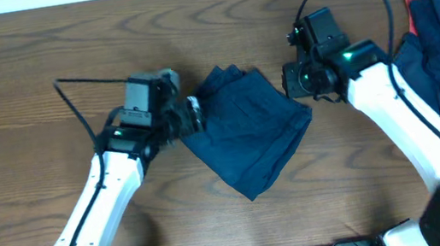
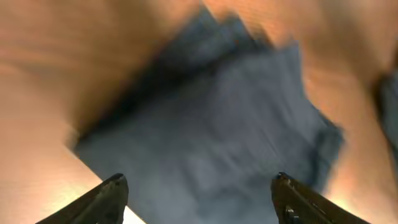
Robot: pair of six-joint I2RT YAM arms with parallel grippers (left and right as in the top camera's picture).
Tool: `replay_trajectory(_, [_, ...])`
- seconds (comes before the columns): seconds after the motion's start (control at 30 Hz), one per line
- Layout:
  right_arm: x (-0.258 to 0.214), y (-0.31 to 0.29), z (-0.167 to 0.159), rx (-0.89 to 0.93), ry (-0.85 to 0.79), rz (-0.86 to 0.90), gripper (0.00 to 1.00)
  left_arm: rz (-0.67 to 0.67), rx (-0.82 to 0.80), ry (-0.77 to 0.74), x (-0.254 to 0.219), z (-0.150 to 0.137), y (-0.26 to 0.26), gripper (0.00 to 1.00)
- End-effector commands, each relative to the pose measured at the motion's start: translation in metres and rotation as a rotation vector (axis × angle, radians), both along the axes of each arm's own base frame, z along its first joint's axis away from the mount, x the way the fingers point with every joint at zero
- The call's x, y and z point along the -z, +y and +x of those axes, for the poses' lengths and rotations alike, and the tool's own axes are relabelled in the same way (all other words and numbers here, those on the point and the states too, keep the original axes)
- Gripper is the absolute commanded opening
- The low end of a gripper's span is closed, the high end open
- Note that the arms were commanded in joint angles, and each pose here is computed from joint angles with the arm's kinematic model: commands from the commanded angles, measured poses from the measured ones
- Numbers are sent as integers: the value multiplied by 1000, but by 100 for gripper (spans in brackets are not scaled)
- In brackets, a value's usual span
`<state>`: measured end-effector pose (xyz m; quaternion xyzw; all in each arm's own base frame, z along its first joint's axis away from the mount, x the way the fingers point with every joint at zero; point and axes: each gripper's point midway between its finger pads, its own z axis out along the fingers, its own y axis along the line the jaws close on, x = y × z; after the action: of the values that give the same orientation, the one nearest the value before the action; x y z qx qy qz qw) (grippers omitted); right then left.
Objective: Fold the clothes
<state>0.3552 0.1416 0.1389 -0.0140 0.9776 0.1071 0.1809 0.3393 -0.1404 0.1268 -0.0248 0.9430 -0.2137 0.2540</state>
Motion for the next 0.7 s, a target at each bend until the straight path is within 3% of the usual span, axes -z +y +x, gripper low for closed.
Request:
replay_trajectory(0.0, [15,12,-20,-56,80,-10,38,127,-63,-17,22,24,30,75])
replay_trajectory(0.17, [45,26,-43,-114,143,-37,40,99,-44,106,72,27,27,74])
replay_trajectory(0.3, [71,28,-56,-106,185,-45,41,79,-13,228,102,11,21,66])
replay_trajectory(0.57, [127,21,-70,-98,196,-52,43,135,-31,573,127,-64,35,55])
replay_trajectory(0.67, [134,9,-57,-64,128,-97,44,74,-23,718,122,-95,26,55])
